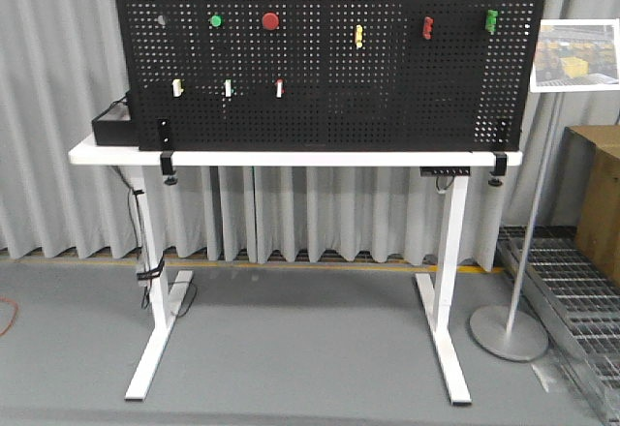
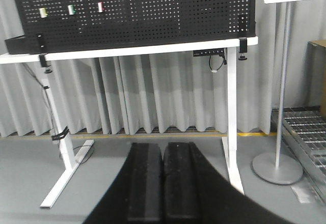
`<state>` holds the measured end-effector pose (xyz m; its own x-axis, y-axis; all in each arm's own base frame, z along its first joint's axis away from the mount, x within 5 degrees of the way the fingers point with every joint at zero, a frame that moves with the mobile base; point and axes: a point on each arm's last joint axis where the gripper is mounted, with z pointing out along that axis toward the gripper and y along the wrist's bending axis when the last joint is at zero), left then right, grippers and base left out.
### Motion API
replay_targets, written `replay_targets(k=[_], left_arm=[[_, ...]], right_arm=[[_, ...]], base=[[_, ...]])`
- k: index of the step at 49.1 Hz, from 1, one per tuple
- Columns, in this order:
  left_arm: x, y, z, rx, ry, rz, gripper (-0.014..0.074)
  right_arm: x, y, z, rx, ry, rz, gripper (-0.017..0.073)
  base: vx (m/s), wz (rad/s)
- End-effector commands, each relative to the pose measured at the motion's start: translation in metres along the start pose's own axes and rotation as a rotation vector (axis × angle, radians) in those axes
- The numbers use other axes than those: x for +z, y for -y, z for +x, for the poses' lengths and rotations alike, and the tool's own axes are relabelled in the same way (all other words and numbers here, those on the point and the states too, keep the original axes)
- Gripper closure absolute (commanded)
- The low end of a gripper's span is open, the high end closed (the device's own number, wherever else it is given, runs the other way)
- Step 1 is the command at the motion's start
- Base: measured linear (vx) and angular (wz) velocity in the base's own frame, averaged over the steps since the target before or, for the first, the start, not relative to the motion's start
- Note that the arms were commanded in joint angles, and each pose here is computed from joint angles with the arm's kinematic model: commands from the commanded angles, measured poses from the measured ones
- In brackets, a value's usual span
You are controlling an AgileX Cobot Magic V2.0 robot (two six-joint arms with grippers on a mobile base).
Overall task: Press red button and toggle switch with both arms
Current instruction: 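Drive the base forward up to the black pegboard table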
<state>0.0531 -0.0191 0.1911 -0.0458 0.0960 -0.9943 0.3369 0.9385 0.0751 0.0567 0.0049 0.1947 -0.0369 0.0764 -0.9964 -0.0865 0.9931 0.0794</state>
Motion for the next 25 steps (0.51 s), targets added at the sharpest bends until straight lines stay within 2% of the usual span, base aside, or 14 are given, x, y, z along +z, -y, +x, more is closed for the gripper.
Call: replay_targets(k=[1,25], left_arm=[[0.0007,-0.0002,0.0028,-0.011,0.065,-0.009,0.0591],[0.0007,-0.0002,0.0028,-0.011,0.065,-0.009,0.0591]], right_arm=[[-0.0009,-0.0003,-0.0043,-0.012,0.086,-0.003,0.0562],[-0.0009,-0.0003,-0.0043,-0.012,0.086,-0.003,0.0562]], base=[[0.52,-0.02],[0.50,-0.02]])
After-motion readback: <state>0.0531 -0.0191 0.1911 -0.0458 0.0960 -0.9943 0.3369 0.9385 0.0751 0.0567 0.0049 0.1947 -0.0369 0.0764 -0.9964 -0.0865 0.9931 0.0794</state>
